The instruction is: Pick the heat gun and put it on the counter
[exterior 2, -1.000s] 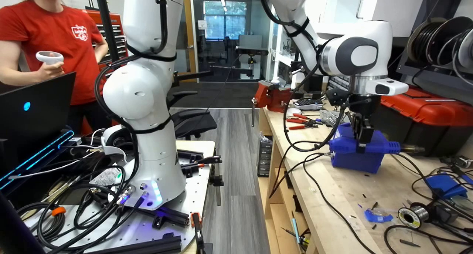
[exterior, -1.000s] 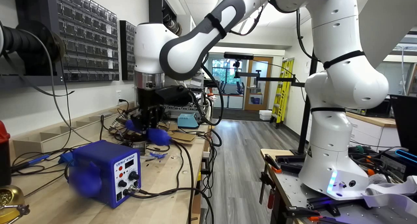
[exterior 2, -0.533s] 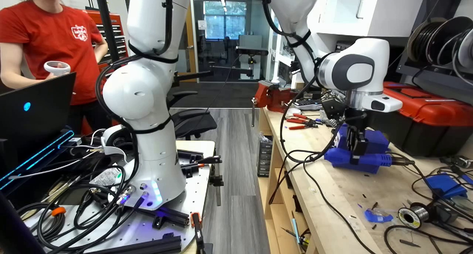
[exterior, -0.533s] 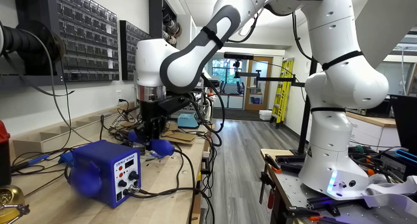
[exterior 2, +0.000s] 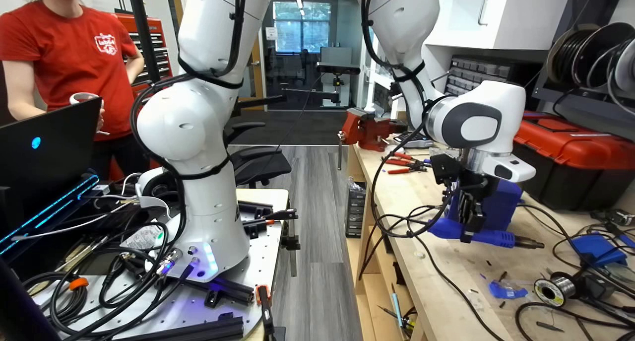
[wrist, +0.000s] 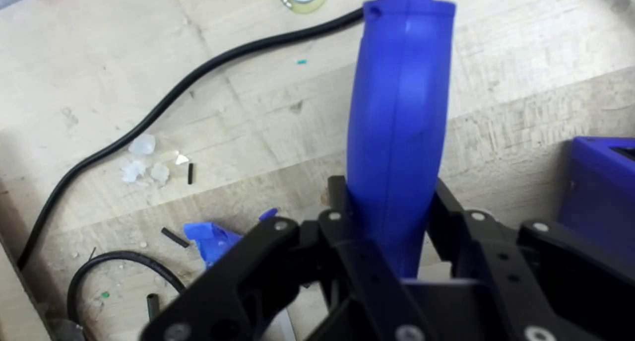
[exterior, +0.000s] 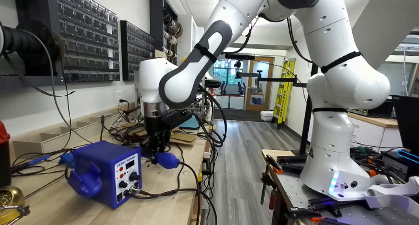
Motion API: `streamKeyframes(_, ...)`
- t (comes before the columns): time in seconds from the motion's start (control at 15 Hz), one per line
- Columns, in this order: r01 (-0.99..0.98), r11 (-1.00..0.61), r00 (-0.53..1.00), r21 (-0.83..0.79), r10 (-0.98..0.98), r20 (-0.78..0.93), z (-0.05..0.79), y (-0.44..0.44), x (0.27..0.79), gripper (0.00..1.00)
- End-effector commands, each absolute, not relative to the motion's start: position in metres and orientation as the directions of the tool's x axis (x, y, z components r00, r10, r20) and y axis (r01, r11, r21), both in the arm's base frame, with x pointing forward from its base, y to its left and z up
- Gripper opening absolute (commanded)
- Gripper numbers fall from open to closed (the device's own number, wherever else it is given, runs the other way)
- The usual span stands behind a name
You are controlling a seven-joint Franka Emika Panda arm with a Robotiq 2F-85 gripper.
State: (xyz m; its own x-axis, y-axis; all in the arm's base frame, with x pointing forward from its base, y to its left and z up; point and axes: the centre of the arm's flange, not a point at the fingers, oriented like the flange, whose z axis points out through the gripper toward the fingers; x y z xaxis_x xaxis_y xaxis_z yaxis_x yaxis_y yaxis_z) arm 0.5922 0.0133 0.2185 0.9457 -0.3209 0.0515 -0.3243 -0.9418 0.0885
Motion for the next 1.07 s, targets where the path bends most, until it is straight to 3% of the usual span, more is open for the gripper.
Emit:
streamKeyframes(0.0, -0.324, -0.944, 0.946, 0.057, -0.322, 0.043, 0.205, 0.002, 0.598, 0.15)
streamKeyframes(0.13, -0.331, -0.942, 0.944, 0.058, -0.33, 0.03, 0.197, 0.0, 0.6, 0.15)
streamKeyframes(0.2, -0.339, -0.939, 0.941, 0.058, -0.338, 0.022, 0.194, 0.0, 0.6, 0.52)
streamKeyframes(0.27, -0.34, -0.938, 0.94, 0.058, -0.34, 0.019, 0.192, 0.0, 0.601, 0.66)
streamKeyframes(0.6, -0.331, -0.941, 0.943, 0.07, -0.329, 0.043, 0.209, 0.005, 0.606, 0.97)
streamKeyframes(1.0, -0.33, -0.942, 0.942, 0.054, -0.326, 0.077, 0.218, 0.016, 0.617, 1.0)
